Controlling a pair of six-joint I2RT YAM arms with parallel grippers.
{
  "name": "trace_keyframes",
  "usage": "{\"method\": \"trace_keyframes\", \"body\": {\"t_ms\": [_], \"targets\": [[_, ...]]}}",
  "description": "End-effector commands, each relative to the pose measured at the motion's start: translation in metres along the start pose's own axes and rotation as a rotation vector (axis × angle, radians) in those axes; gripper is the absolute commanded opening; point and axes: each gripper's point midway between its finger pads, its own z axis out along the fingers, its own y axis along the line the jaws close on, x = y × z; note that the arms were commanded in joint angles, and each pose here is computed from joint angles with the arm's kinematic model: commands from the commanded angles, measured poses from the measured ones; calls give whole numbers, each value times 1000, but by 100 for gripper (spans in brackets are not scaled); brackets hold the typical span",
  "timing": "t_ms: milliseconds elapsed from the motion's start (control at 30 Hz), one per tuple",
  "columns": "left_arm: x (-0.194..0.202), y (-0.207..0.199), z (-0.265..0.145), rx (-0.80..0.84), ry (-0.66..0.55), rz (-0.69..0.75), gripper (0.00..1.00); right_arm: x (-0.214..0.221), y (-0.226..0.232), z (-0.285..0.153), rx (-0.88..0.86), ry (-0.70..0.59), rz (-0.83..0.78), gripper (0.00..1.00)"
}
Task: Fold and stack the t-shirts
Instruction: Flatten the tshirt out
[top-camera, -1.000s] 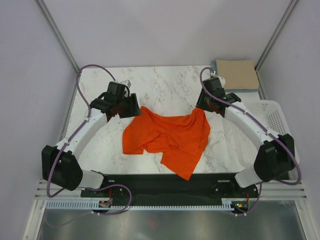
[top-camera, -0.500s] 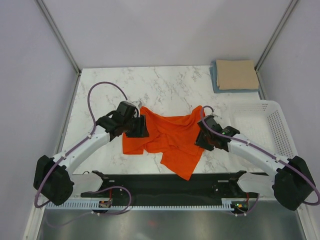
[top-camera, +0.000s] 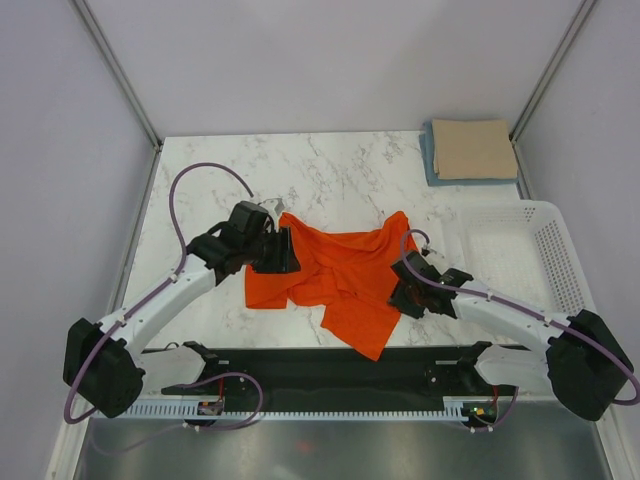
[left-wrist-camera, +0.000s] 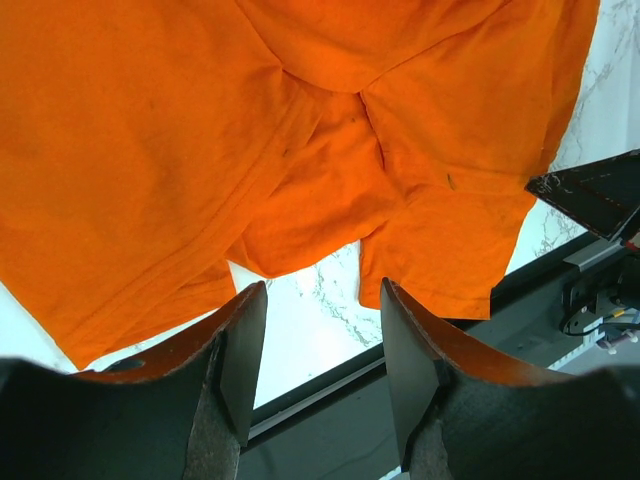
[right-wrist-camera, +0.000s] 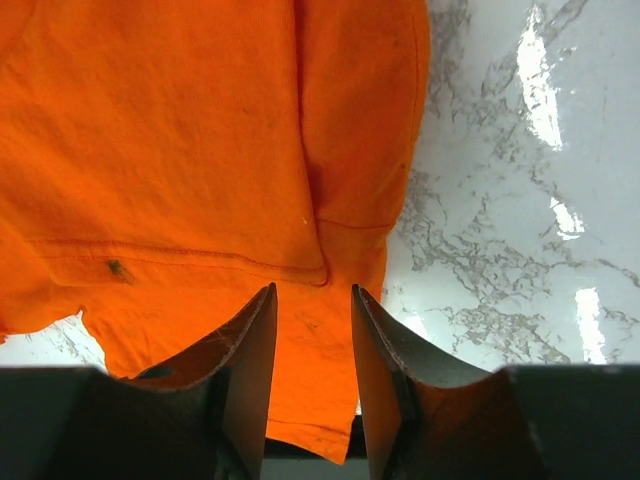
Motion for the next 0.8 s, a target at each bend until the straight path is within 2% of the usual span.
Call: {"method": "trace_keyframes", "body": {"t_ms": [0,367,433,467,500,567,733,767], "targets": [[-13,-13,-10,52,-60,8,57,-2,10,4,-32,-25,50,42],[-6,-13,-6,68,-41,17,55,-1,0,21,32,-42,22,37],[-7,-12,-7,61,-49,22,55,-3,1,21,33,-56,14,28],[-6,-10,-6,53,-50,26,54,-5,2,19,24,-62,12,13],[-8,-7,-6,32,-62,35,54,-8,7,16,8,-69,11,7],[-8,-5,-3,11,-60,50,54,-13,13,8,-19,-84,1,0],[-12,-7,8,-27,-47,78,53,-23,32,-9,-69,-102,-20,0],[-15,-13,9,-19,-49,91,53,-22,32,-9,-72,-92,-23,6]]}}
